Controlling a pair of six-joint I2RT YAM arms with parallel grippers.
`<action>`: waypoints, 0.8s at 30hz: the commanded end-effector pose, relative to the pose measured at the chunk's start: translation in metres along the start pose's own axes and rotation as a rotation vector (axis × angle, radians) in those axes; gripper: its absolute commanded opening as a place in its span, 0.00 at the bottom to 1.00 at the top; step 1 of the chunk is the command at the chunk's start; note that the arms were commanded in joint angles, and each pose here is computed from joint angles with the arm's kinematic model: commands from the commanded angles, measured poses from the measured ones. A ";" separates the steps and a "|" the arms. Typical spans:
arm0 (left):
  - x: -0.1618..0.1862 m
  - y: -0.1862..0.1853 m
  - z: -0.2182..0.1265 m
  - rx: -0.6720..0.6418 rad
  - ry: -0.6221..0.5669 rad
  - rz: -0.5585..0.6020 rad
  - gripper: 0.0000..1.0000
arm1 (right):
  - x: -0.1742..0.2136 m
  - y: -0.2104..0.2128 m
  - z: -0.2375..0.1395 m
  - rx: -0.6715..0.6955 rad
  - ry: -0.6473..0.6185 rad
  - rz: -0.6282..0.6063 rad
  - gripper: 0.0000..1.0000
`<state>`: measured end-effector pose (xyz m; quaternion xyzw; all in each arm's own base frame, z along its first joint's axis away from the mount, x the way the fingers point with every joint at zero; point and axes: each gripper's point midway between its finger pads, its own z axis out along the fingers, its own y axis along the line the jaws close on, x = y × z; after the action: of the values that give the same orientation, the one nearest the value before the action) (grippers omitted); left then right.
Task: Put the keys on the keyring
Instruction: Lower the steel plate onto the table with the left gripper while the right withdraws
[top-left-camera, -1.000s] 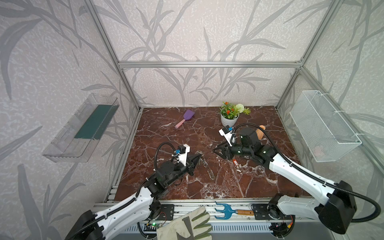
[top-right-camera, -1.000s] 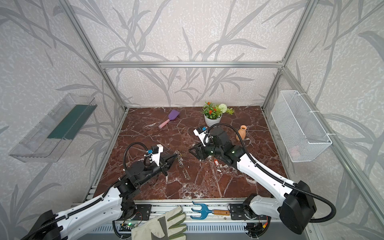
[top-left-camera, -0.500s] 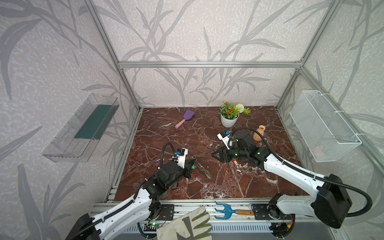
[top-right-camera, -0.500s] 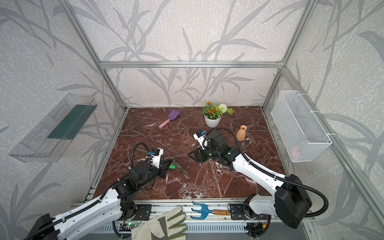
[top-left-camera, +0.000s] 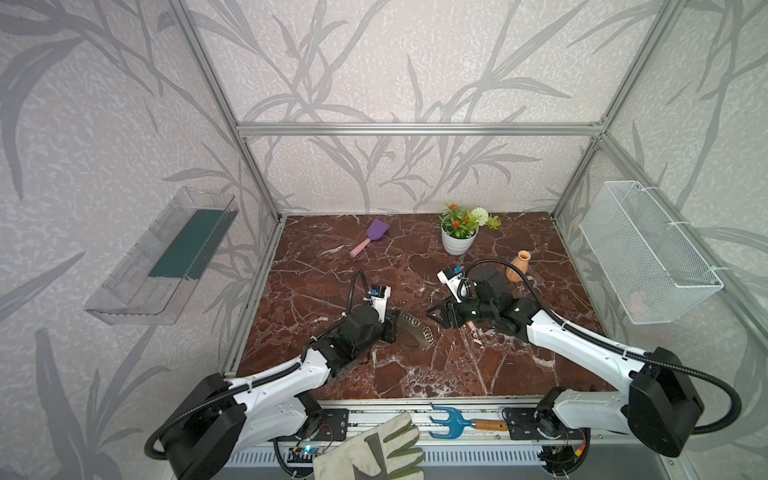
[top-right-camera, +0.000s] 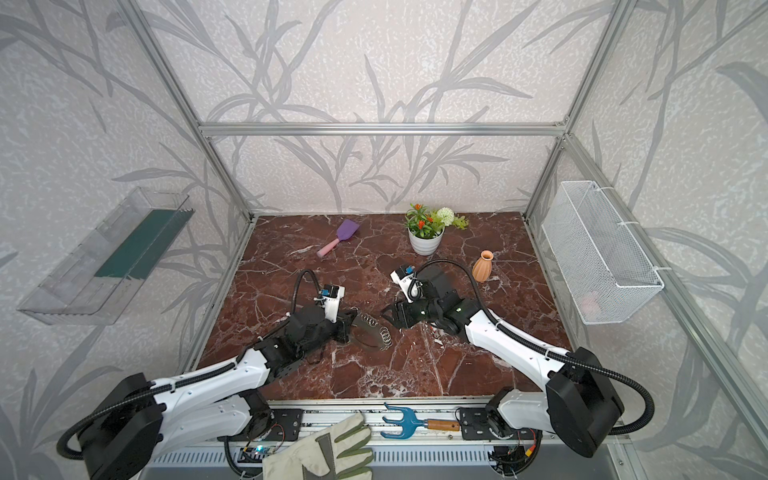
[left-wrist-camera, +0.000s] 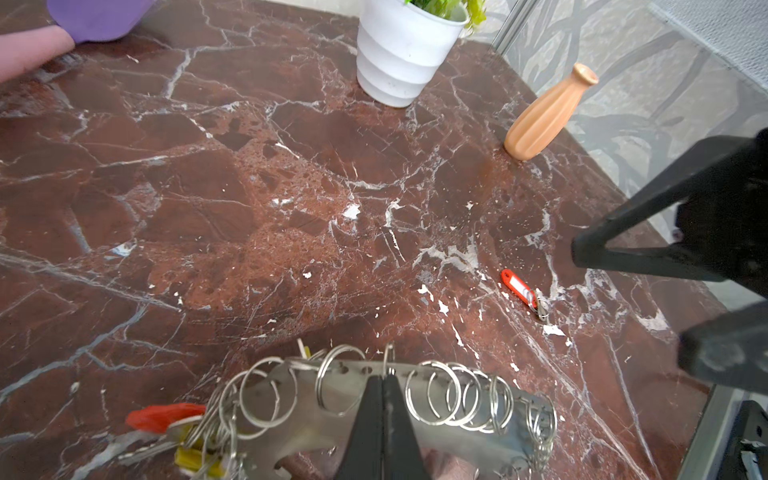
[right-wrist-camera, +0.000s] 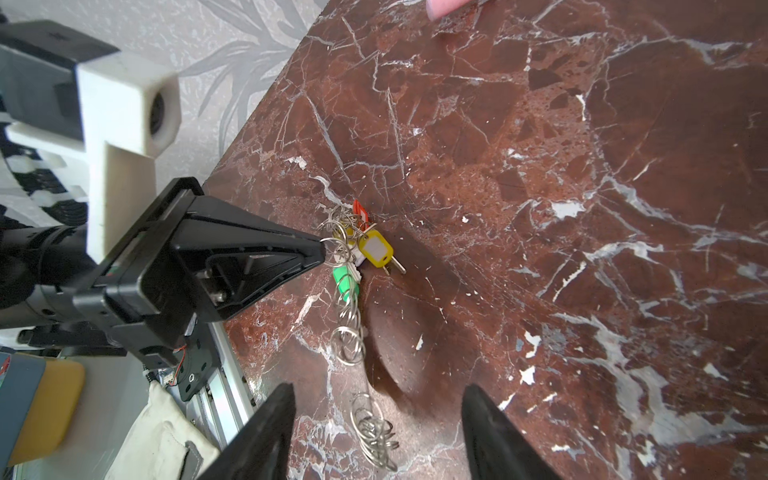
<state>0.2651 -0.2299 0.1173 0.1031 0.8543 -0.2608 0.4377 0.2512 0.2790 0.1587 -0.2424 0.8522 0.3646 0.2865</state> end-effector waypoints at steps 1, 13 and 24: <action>-0.018 -0.003 0.016 -0.016 -0.031 -0.035 0.00 | 0.001 -0.009 0.000 0.009 -0.010 0.019 0.64; -0.012 0.020 0.084 -0.012 0.065 -0.159 0.00 | 0.014 -0.023 0.003 -0.002 0.006 0.083 0.64; 0.002 0.037 0.108 -0.031 0.142 -0.202 0.00 | 0.026 -0.029 0.004 0.004 0.020 0.107 0.64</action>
<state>0.3449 -0.2501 0.0450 0.0350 0.8986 -0.2646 0.3482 0.2531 0.2593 0.1291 -0.2040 0.8682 0.3678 0.2635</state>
